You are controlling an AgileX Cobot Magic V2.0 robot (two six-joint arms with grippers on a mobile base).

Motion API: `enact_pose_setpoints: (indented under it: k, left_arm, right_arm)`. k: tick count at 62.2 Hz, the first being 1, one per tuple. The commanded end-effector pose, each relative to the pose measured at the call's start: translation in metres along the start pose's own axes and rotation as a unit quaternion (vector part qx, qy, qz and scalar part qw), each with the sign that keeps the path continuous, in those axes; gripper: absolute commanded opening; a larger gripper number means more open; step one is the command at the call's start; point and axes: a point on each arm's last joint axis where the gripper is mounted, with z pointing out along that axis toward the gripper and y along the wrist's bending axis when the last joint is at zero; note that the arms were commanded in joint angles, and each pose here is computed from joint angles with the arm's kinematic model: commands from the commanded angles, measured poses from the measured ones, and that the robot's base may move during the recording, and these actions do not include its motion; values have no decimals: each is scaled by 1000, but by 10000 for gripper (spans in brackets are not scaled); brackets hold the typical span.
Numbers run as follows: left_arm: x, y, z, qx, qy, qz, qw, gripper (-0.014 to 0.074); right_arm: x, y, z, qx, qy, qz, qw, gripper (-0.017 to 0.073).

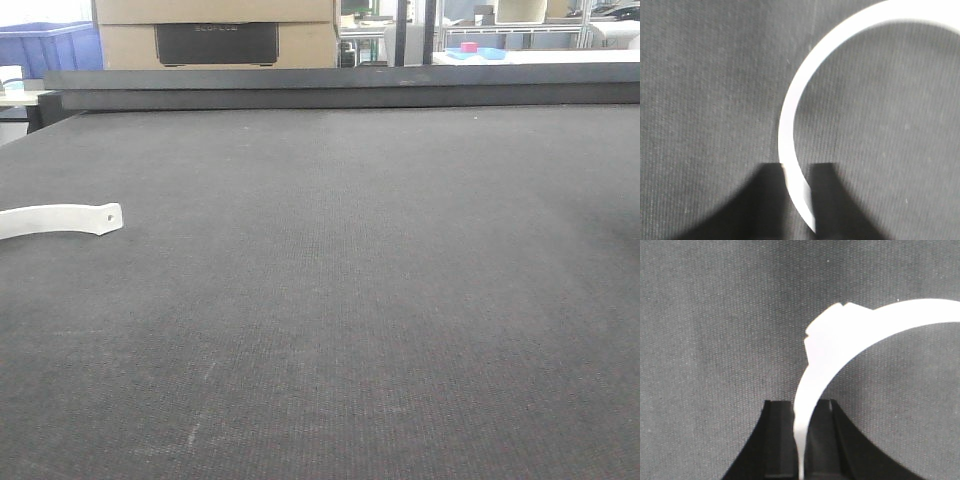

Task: Grab PVC pipe and place in blue bin
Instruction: 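Close left and right grippers on the pipe arc ends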

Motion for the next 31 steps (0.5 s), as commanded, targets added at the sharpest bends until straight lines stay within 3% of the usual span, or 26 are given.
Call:
enact_pose_setpoints:
  k: [1,8,19,31]
  left_arm:
    - [-3,7,6,-1,5,-23,1000,293]
    - [-3,15,19,9,29,-46,999,363]
    - [-5,15,33,10,45,-11,999,344]
    - [-5,12,37,19,49,-12,999,335]
  right_arm:
    - [0,0,-1,1,-8,-3,1000,-162]
    - [0,0,-1,1,-8,-3,1000,-162]
    - [-2,0,-1,1,-16,-3,1000,-162]
    - [-2,0,-1,1,-19,-3,1000,-162]
